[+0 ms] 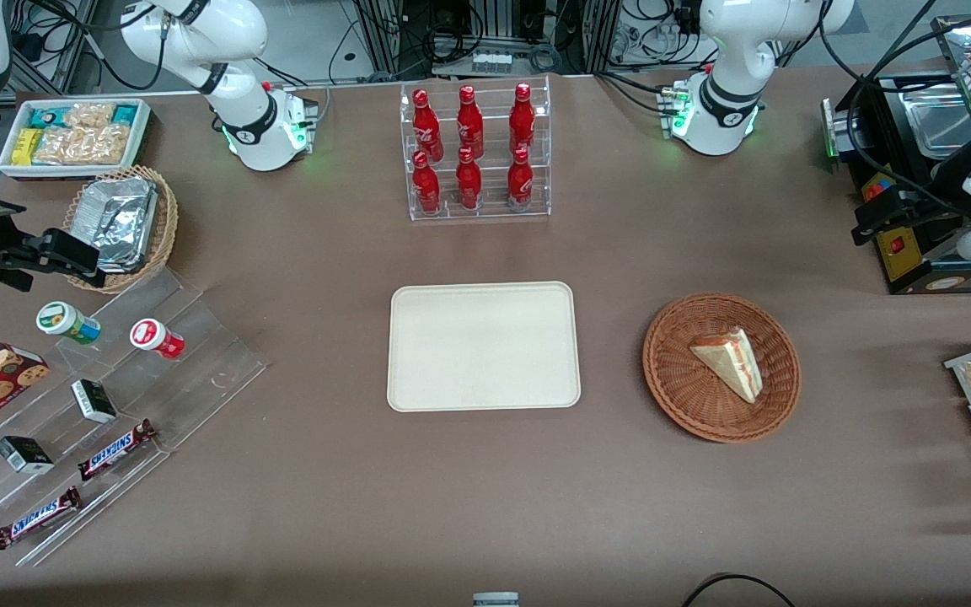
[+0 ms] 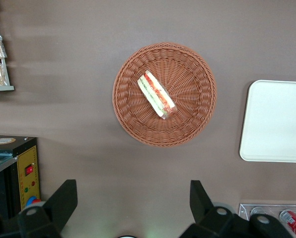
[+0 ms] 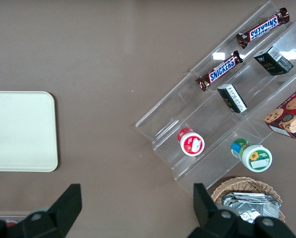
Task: Place sandwich from basket to tray
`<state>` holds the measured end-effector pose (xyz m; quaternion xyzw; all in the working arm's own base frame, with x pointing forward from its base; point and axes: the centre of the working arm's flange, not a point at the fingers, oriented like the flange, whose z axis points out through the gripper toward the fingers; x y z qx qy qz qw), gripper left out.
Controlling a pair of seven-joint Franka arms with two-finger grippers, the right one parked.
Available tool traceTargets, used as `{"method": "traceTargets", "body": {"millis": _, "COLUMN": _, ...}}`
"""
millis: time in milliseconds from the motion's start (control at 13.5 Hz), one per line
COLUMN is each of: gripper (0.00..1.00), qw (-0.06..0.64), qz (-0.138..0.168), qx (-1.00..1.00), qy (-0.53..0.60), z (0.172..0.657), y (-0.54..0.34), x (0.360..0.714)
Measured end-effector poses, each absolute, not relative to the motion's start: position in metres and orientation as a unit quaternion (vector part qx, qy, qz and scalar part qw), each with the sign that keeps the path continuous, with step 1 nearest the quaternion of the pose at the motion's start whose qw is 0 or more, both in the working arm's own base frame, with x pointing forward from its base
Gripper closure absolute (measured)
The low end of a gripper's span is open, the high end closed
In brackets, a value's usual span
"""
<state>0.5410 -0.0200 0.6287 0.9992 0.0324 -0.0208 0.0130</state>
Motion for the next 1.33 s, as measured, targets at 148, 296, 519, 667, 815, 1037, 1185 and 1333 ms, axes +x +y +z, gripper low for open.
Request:
{"method": "traceTargets", "body": {"millis": 148, "gripper": 0.0, "qw": 0.013, "qz": -0.019, "qx": 0.999, "qy": 0.033, "z": 0.629, "y": -0.02, "x": 0.541}}
{"method": "traceTargets", "body": {"millis": 296, "gripper": 0.0, "qw": 0.013, "qz": -0.019, "qx": 0.999, "qy": 0.033, "z": 0.629, "y": -0.02, "x": 0.541}}
{"method": "traceTargets", "body": {"millis": 519, "gripper": 0.0, "qw": 0.013, "qz": -0.021, "qx": 0.999, "qy": 0.031, "z": 0.627, "y": -0.022, "x": 0.542}}
{"method": "traceTargets", "body": {"millis": 667, "gripper": 0.0, "qw": 0.012, "qz": -0.03, "qx": 0.999, "qy": 0.029, "z": 0.619, "y": -0.024, "x": 0.545}}
{"method": "traceTargets", "body": {"millis": 815, "gripper": 0.0, "qw": 0.011, "qz": -0.044, "qx": 0.999, "qy": 0.028, "z": 0.606, "y": -0.025, "x": 0.546}}
{"method": "traceTargets", "body": {"millis": 1037, "gripper": 0.0, "qw": 0.01, "qz": -0.063, "qx": 0.998, "qy": 0.028, "z": 0.579, "y": -0.026, "x": 0.548}}
{"method": "traceTargets", "body": {"millis": 1185, "gripper": 0.0, "qw": 0.01, "qz": -0.066, "qx": 0.997, "qy": 0.028, "z": 0.559, "y": -0.026, "x": 0.55}}
{"method": "traceTargets", "body": {"millis": 1333, "gripper": 0.0, "qw": 0.01, "qz": -0.068, "qx": 0.997, "qy": 0.029, "z": 0.536, "y": -0.026, "x": 0.551}}
